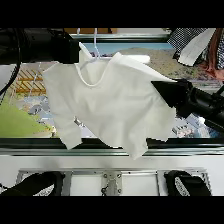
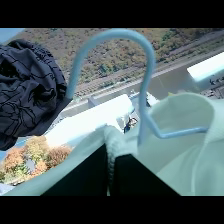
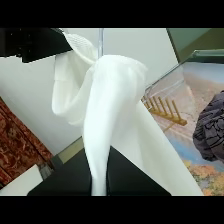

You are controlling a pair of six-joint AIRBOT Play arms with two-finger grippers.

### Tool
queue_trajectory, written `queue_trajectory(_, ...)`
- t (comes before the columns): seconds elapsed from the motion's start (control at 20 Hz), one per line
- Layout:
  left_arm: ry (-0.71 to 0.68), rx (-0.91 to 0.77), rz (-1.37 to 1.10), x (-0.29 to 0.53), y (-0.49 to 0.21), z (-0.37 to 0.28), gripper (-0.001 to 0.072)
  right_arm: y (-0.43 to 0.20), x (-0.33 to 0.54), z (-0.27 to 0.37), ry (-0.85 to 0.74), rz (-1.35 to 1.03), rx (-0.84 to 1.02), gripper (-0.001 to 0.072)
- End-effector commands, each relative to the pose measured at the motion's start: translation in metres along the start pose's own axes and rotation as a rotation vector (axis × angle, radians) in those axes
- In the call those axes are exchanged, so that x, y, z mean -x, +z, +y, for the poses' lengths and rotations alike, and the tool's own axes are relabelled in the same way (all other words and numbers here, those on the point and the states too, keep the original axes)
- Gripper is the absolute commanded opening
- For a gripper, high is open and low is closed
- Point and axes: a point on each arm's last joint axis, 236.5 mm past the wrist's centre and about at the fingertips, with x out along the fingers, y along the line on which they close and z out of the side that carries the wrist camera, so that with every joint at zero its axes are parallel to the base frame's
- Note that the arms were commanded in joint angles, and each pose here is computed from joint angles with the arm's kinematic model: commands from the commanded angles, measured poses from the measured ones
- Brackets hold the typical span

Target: Fold the clothes and pants, and hang the long-sleeved shirts on hangers.

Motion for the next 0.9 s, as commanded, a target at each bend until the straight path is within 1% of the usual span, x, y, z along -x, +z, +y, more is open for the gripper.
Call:
queue_trajectory(0.0, -0.018, -0.016, 0.031, 0.001, -0.008, -0.010, 0.0023, 0.010, -0.006, 0.005, 0.010, -0.053, -0.017, 0.0011)
queue_trajectory(0.1, -0.009, -0.007, 0.051, -0.002, -0.013, -0.004, 0.0023, 0.017, -0.005, 0.009, 0.030, -0.082, -0.038, 0.0010)
queue_trajectory(0.15, -0.004, -0.004, 0.054, -0.002, -0.013, -0.002, 0.0059, 0.019, -0.005, 0.010, 0.035, -0.091, -0.044, 0.0011)
queue_trajectory(0.2, -0.003, -0.004, 0.048, 0.000, -0.012, -0.002, 0.0383, 0.021, -0.005, 0.011, 0.039, -0.096, -0.038, 0.0011)
queue_trajectory(0.25, -0.002, -0.006, 0.033, 0.004, -0.007, -0.002, 0.0675, 0.023, -0.004, 0.012, 0.043, -0.104, -0.024, 0.0011)
queue_trajectory(0.3, -0.005, -0.008, 0.007, 0.011, 0.000, -0.004, 0.0679, 0.025, -0.004, 0.014, 0.050, -0.116, -0.021, 0.0010)
queue_trajectory(0.5, -0.013, -0.015, -0.083, 0.034, 0.020, -0.008, 0.0679, 0.035, -0.002, 0.019, 0.068, -0.160, 0.016, 0.0011)
queue_trajectory(0.6, -0.017, -0.014, -0.170, 0.047, 0.030, -0.009, 0.0678, 0.036, -0.002, 0.017, 0.060, -0.163, 0.017, 0.0011)
queue_trajectory(0.7, 0.023, -0.022, -0.248, 0.064, 0.037, -0.001, 0.0667, 0.047, 0.005, 0.004, -0.002, -0.200, 0.057, 0.0011)
queue_trajectory(0.75, 0.048, -0.029, -0.265, 0.071, 0.036, 0.005, 0.0468, 0.057, 0.013, -0.002, -0.046, -0.229, 0.097, 0.0011)
queue_trajectory(0.8, 0.073, -0.036, -0.271, 0.078, 0.033, 0.010, 0.0176, 0.068, 0.022, -0.009, -0.096, -0.260, 0.123, 0.0011)
queue_trajectory(0.85, 0.073, -0.038, -0.272, 0.082, 0.028, 0.010, 0.0025, 0.080, 0.034, -0.016, -0.153, -0.289, 0.161, 0.0011)
